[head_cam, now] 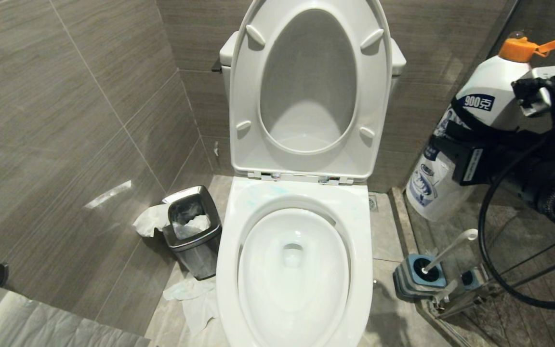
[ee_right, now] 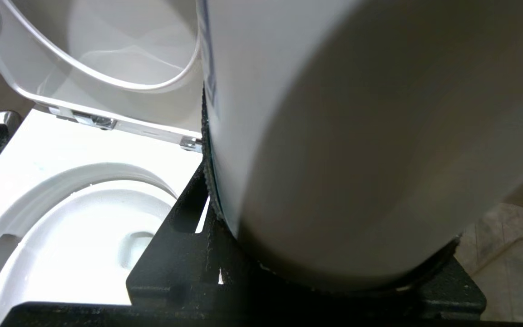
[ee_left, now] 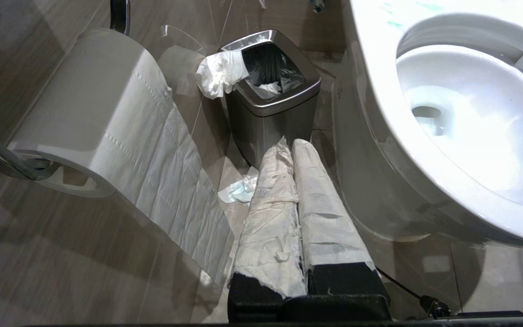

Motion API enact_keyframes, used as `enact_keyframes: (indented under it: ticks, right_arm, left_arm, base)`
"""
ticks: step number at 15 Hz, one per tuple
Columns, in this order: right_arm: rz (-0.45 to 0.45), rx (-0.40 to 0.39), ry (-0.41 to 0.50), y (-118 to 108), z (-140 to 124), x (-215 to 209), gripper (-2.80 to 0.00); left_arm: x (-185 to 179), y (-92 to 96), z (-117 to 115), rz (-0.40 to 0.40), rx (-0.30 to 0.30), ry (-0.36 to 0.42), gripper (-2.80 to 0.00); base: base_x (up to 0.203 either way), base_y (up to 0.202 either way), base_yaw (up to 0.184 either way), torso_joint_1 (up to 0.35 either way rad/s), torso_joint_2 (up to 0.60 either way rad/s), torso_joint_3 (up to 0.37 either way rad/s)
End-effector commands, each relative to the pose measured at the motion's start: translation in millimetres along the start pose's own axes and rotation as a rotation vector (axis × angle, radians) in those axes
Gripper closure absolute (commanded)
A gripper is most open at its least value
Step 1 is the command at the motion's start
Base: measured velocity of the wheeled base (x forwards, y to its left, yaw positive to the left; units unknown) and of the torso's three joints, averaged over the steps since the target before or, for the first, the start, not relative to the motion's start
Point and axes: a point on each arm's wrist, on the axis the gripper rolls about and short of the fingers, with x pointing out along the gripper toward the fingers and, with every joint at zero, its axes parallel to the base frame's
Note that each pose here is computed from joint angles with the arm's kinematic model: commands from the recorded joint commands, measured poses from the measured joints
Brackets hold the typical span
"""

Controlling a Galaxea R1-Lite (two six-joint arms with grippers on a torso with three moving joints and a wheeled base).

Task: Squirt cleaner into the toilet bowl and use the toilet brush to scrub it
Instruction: Pour in the cleaning agent

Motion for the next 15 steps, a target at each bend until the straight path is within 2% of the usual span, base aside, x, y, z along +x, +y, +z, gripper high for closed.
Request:
enact_keyframes:
  ticks: [1, 6, 10, 15]
  right_arm:
    - [0.011, -0.016, 0.03, 16.8, -6.9, 13.2, 0.0]
    - [0.014, -0.065, 0.032, 40.0, -5.6, 16.3, 0.0]
    - [0.003, -0.146, 0.034, 39.6, -5.8, 17.0, 0.0]
    - [-0.017, -0.286, 0.038, 39.2, -5.5, 17.0, 0.0]
  left_arm:
    - [0.1, 0.0, -0.4, 0.0, 0.001, 0.001, 0.0]
    - [0.1, 0.0, -0.4, -0.002, 0.004, 0.001, 0.0]
    - [0.1, 0.0, -0.4, -0.002, 0.004, 0.002, 0.0]
    - [0.1, -0.1, -0.4, -0.003, 0.003, 0.001, 0.0]
  base:
    - [0.0, 0.0, 0.0, 0.0, 0.0, 0.0]
    - [0.0, 0.0, 0.0, 0.0, 0.0, 0.0]
    - [0.0, 0.0, 0.0, 0.0, 0.0, 0.0]
    - [0.0, 0.0, 0.0, 0.0, 0.0, 0.0]
